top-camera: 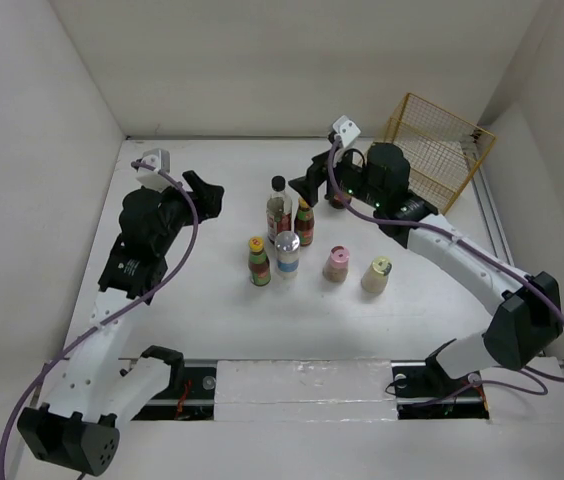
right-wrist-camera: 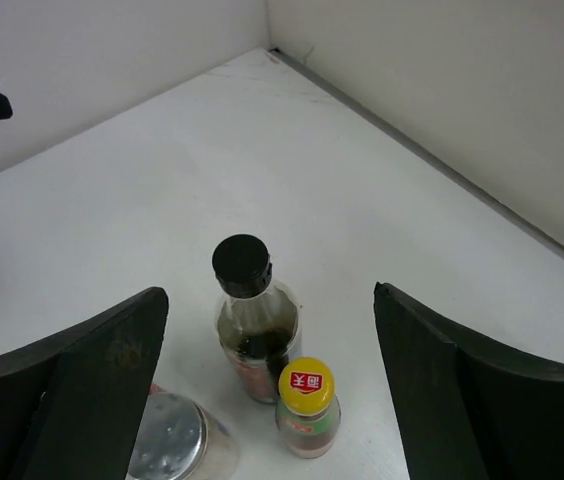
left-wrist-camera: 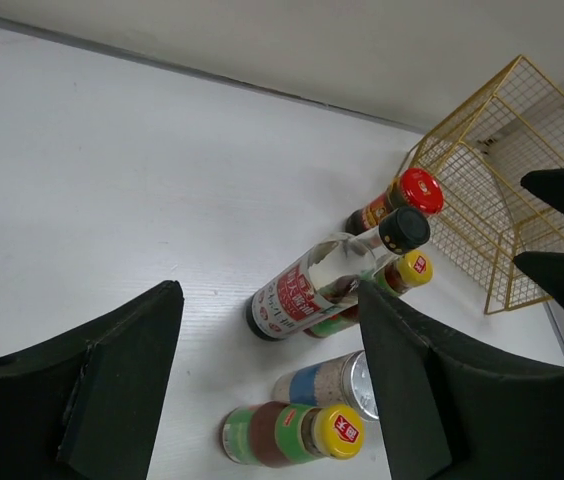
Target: Organize the condiment bottles
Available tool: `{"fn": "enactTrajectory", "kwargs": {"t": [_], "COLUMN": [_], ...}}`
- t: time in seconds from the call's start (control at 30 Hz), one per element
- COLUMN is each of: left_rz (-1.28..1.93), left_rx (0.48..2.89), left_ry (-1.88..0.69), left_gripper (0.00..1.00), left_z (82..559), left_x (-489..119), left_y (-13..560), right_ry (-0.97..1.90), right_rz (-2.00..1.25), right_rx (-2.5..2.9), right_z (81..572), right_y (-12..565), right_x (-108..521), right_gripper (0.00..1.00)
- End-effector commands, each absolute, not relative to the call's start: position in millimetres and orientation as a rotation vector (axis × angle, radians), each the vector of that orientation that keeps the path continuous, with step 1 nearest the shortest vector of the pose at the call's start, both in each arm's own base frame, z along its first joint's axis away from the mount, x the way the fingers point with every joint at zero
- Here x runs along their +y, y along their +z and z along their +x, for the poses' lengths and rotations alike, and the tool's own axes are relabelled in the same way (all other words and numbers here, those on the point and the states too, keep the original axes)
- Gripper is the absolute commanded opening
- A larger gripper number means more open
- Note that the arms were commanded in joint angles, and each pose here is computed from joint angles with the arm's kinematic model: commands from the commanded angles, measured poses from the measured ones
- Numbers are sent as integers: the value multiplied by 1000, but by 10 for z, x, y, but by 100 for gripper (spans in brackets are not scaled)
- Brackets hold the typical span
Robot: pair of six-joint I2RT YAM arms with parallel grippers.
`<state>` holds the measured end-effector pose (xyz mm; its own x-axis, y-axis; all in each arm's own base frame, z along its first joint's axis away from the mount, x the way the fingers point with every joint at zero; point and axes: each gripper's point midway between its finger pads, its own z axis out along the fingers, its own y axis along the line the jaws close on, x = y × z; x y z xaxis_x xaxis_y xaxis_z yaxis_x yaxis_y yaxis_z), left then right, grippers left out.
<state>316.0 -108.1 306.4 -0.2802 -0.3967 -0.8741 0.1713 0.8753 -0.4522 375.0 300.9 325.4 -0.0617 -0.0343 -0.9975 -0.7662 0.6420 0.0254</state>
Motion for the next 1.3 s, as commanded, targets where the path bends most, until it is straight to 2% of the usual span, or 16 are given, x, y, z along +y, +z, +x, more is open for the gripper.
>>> {"fn": "enactTrajectory", "kwargs": {"t": [0.0, 0.07, 0.1, 0.13, 0.2, 0.27, 0.3, 0.33, 0.37, 0.4, 0.47, 0.5, 0.57, 0.73, 1.0, 1.27], "left_rz": [-160, -187, -218, -216, -264, -297, -305, -305, -306, -306, -297, -298, -307, -306, -281, -274], "left_rx": [1672, 1666, 1670, 1649, 1615, 1600, 1597, 1597, 1606, 1606, 1598, 1609, 1631, 1622, 1628, 1631], "left_ry": [-543, -514, -495, -500, -489, -473, -465, -465, -462, -462, -474, -471, -471, -474, -501, -508], "left_gripper": [67, 67, 67, 67, 62, 55, 46, 13, 1, 0, 0, 10, 32, 49, 49, 49], "left_z": [3112, 3104, 3114, 3070, 3044, 3019, 3008, 3008, 3003, 3003, 3004, 3027, 3047, 3044, 3038, 3005], "left_x": [-1012, -946, -900, -888, -811, -750, -727, -727, -726, -726, -746, -752, -760, -760, -820, -828], "left_y": [3296, 3302, 3281, 3345, 3400, 3402, 3384, 3384, 3361, 3361, 3387, 3357, 3296, 3340, 3322, 3303], "right_ry": [656, 649, 649, 649, 649, 648, 647, 647, 656, 653, 653, 652, 649, 676, 673, 759], "right_rz": [-688, -681, -679, -678, -680, -679, -684, -684, -696, -715, -737, -756, -793, -856, -825, -779], "right_rx": [1438, 1440, 1431, 1431, 1440, 1441, 1460, 1461, 1470, 1470, 1470, 1472, 1475, 1478, 1499, 1454], "right_z": [3736, 3722, 3705, 3705, 3687, 3674, 3690, 3690, 3675, 3667, 3623, 3588, 3581, 3574, 3854, 4041], "right_y": [3473, 3434, 3448, 3425, 3380, 3379, 3286, 3285, 3230, 3188, 3142, 3090, 2999, 2929, 2819, 2795], "right_x": [2989, 2961, 2950, 2951, 2972, 2994, 3005, 3005, 3064, 3105, 3149, 3181, 3242, 3421, 3602, 3858], "right_gripper": [88, 65, 46, 16, 0, 2, 8, 18, 46, 60, 79, 88, 95, 98, 97, 81]}}
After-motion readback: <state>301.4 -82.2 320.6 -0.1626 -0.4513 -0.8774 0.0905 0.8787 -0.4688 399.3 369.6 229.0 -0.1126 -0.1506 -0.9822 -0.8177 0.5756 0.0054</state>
